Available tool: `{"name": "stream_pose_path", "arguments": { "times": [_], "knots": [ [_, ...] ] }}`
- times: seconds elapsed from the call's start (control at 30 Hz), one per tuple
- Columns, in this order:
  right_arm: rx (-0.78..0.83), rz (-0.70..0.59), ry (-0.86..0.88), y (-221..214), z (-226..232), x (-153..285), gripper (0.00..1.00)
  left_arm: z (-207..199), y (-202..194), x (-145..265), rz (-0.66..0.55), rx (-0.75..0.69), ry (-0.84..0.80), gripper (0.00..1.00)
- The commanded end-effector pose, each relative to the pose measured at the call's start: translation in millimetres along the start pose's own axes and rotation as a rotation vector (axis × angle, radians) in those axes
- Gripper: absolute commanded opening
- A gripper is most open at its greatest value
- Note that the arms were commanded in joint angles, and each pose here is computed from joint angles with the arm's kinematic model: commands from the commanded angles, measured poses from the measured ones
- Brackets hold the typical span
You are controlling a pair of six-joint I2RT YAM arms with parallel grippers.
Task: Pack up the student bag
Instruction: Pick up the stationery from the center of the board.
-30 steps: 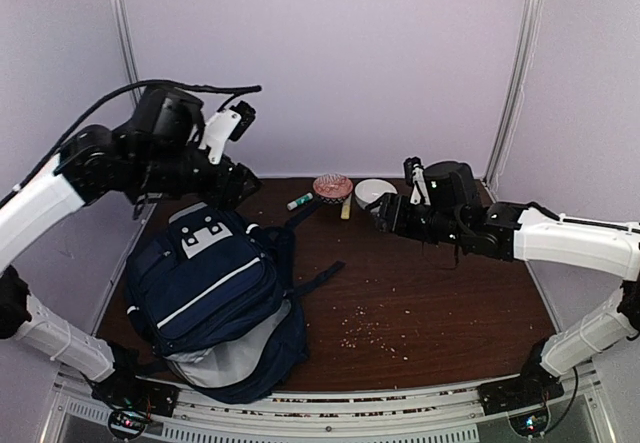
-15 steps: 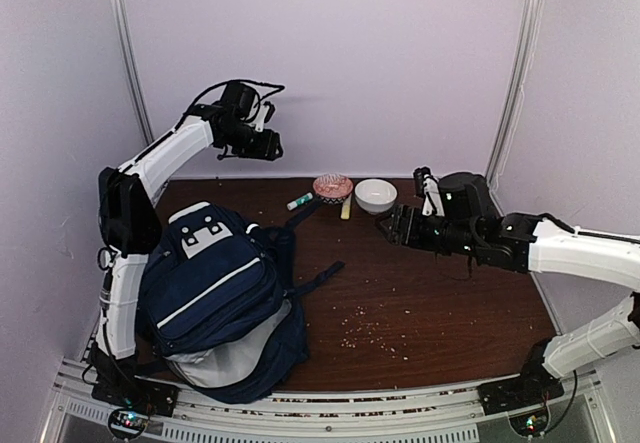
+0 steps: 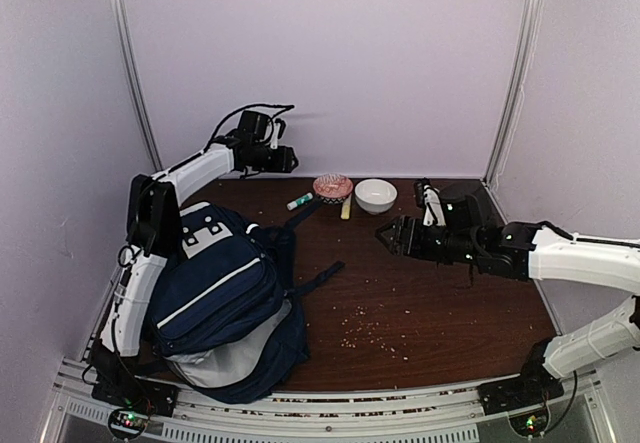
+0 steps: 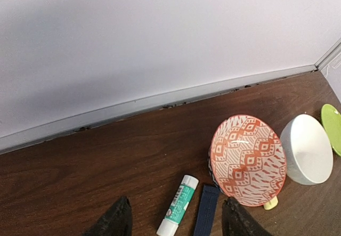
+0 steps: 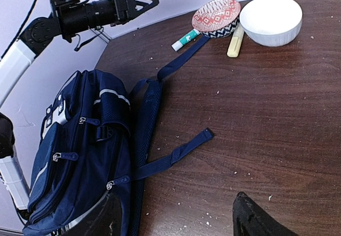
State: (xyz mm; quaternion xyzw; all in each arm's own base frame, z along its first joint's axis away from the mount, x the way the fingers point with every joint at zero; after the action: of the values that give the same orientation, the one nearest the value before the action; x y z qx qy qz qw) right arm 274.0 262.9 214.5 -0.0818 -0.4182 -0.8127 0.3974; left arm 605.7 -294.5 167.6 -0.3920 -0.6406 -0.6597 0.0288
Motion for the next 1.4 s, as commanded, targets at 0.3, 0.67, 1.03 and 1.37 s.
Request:
{"name": "stream_pose_path", "arguments": {
  "times": [0.3, 0.67, 1.03, 1.37],
  "knots": [
    [-0.033, 0.013, 0.045, 4, 12, 3, 0.71, 4, -45, -46, 0.052, 0.238, -0.065, 0.96],
    [-0.029, -0.01, 0.023, 6, 4, 16, 0.71, 0, -58, -66, 0.058, 0.386, -0.119, 0.93],
    [-0.025, -0.019, 0.021, 7, 1, 22, 0.71, 7, -82, -68, 0.144, 0.452, -0.072, 0.93],
    [-0.031, -0.029, 0.009, 6, -6, 26, 0.72, -10, -96, -67, 0.207, 0.443, -0.16, 0.83]
  ]
}}
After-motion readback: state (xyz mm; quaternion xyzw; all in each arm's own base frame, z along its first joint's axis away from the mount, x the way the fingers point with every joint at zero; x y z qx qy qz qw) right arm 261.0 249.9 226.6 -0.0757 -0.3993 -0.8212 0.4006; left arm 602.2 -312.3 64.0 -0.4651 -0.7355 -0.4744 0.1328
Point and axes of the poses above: each gripper's point midway between its finger pads, its own x axis back along the fingers, its own z axis along the line the jaws close on, y = z × x, the point moved 2 cm from there along x, back along the fingers, and after that the axes turned 8 degrees about -x, right-handed, at the moved point
